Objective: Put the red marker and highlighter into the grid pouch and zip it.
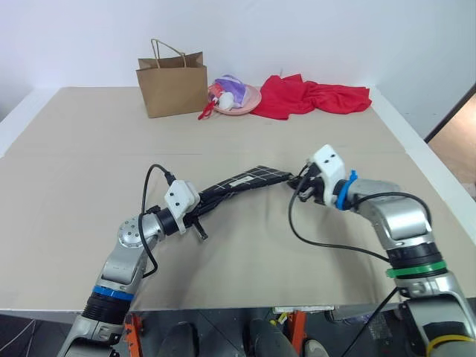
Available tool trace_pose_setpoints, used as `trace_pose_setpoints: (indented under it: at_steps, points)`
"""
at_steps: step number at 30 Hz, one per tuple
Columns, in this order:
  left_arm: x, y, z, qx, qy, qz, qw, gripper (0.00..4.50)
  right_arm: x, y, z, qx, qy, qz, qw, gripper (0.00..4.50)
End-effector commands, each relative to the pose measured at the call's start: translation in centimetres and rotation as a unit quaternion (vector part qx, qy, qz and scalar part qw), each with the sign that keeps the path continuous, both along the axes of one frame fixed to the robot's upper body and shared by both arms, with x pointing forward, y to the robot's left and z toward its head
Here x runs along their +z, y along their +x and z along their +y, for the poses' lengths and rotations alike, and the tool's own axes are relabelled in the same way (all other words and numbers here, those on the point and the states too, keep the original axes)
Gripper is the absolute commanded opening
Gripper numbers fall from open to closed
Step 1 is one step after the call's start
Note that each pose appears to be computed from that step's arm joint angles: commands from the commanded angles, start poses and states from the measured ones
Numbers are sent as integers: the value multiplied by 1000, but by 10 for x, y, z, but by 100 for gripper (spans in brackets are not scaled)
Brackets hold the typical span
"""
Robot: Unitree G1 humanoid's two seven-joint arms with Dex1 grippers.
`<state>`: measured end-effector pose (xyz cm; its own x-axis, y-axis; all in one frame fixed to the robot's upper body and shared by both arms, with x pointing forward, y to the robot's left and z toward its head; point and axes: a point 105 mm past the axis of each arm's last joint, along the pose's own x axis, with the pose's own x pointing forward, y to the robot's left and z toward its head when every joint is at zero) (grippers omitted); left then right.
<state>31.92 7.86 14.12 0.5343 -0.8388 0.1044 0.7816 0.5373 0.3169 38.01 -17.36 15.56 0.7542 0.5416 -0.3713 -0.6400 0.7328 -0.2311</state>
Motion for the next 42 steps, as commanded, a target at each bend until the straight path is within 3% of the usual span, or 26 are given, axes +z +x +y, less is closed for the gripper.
trace_pose_setpoints:
  at_steps: [1,5,6,8,15,23,28,31,36,38,42]
  points:
    - [13,0,9,13,-10,-26,1000,0,26,7,-28,-43,-4,-42,998,10]
    - [13,1,8,11,-11,-27,1000,0,19,0,-8,-4,7,-30,1000,10]
    - [14,0,8,11,-12,-27,1000,0,16,-3,0,11,14,-23,1000,37]
    - [15,-1,7,7,-16,-28,999,0,12,-10,15,39,27,-14,999,99]
    - [19,-5,4,-15,-33,-27,999,0,20,-25,14,70,54,-5,996,437]
    - [23,-12,-1,-97,-19,-47,994,0,34,-85,-62,84,14,12,996,445]
    - [14,-13,-5,-157,5,-49,986,0,40,-106,-90,56,6,9,998,445]
    - [3,-16,-8,-191,22,-31,981,106,36,-108,-92,45,7,7,999,450]
    - [-2,-23,-6,-204,18,-12,979,364,25,-108,-89,31,23,8,999,450]
    - [4,-20,-2,-181,6,-12,983,446,23,-107,-90,24,25,6,999,450]
    - [31,-12,24,-107,-59,26,992,446,25,-103,-100,2,32,-5,999,450]
